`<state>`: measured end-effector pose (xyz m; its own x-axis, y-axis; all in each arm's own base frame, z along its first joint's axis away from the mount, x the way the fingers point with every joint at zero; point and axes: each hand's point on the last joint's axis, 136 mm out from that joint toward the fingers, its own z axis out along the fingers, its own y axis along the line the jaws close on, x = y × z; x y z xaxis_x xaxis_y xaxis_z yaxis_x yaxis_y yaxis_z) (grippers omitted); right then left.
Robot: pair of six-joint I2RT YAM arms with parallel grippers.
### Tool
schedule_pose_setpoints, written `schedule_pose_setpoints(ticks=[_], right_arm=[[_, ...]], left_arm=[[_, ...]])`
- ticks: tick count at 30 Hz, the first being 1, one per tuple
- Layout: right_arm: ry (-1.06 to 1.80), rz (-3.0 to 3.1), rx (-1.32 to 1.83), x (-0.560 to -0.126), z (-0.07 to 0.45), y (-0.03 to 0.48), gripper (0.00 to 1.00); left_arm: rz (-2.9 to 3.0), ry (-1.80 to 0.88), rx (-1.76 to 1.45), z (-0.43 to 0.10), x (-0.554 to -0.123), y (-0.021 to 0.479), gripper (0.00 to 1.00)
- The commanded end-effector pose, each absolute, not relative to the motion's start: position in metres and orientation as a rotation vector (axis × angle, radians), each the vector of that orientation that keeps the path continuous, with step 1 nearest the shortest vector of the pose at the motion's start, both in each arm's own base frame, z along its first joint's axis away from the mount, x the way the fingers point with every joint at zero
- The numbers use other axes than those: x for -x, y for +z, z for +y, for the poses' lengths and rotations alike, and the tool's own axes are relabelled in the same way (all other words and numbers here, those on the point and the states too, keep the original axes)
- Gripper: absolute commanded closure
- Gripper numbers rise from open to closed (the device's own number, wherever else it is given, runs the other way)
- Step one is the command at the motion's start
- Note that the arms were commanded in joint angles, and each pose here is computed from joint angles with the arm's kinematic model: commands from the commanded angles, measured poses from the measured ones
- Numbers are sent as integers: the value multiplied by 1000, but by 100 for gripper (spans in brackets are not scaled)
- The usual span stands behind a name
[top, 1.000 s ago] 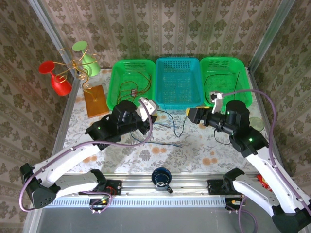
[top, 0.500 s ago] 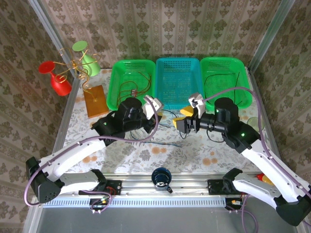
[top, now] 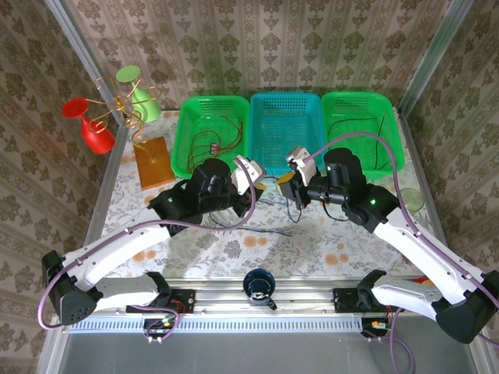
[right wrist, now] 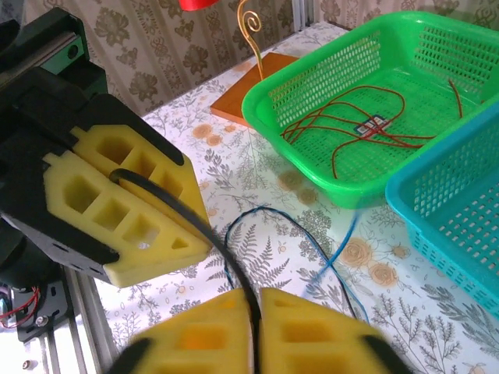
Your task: Untangle the cables
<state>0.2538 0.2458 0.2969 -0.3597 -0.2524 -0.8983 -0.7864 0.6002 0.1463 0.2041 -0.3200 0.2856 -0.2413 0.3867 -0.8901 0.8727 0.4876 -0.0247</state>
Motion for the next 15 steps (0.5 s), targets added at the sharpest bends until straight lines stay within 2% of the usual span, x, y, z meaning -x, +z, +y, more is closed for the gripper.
schedule_pose_setpoints(ticks=[1,3,5,9,15], right_arm=[[697,1878,840,-254,244,311,100],[674,1871,830,-254,240,311,100],[640,1859,795,-257,233,313,100],[654,1834,677,-263,218,324,100],[757,1796,473,-275,196,339,100]], left_arm=[[1813,-706,-970,-320,-208,302,86],[1837,-694,-873,-312,-217,306,51],[1824,-720,-807,-305,-220,313,36],[1731,-825,-637,-285,-224,334,29],[1631,-1022,-446,-262,-224,345,27]])
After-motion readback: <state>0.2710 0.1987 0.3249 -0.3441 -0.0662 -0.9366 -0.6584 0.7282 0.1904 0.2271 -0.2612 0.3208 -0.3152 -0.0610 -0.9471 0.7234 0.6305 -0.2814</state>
